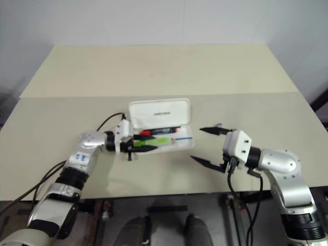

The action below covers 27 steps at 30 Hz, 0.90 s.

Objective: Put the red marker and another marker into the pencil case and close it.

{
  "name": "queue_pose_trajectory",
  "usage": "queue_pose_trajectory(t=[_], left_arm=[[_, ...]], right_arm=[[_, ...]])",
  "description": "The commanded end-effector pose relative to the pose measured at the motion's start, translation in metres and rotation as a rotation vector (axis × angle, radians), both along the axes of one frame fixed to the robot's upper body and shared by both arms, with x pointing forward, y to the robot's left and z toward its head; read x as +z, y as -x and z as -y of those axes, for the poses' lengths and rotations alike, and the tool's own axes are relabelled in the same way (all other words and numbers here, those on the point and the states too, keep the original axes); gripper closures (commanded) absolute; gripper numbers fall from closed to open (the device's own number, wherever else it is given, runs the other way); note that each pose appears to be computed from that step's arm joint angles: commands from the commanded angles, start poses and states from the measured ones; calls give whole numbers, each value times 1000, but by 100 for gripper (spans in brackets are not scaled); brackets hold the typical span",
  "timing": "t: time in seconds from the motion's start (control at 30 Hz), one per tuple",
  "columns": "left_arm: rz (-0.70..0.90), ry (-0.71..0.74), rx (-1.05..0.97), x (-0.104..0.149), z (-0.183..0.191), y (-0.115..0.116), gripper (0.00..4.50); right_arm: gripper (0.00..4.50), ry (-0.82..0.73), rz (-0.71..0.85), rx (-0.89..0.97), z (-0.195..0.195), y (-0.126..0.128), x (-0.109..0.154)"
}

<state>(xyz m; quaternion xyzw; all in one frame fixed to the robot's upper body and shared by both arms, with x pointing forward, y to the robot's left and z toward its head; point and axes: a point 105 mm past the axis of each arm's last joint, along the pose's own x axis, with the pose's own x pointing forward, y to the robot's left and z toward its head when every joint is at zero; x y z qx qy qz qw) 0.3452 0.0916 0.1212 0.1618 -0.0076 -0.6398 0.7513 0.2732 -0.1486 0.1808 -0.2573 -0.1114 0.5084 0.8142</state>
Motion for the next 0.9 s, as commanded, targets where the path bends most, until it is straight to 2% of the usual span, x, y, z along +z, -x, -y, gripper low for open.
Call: queue_pose_trajectory(t=[0.03, 0.23, 0.33, 0.53, 0.67, 0.77, 0.9], left_arm=[[24, 31, -29, 12, 9, 0, 204], [32, 66, -5, 17, 9, -1, 3], [52, 72, -10, 20, 8, 1, 3], [97, 90, -17, 27, 0, 14, 3], [104, 96, -6, 29, -5, 20, 3], [108, 93, 22, 29, -20, 33, 3], [122, 91, 59, 37, -34, 47, 3]], right_arm=[[0, -12, 53, -1, -1, 2, 14], [0, -17, 56, 8, -4, -3, 13], [0, -34, 51, -52, -2, -12, 12], [0, -227, -73, -499, 36, -50, -5], [0, -297, -101, -656, 50, -57, -11], [0, -436, -141, -892, 70, -67, -29], [0, -486, -194, -952, 58, -73, -48]])
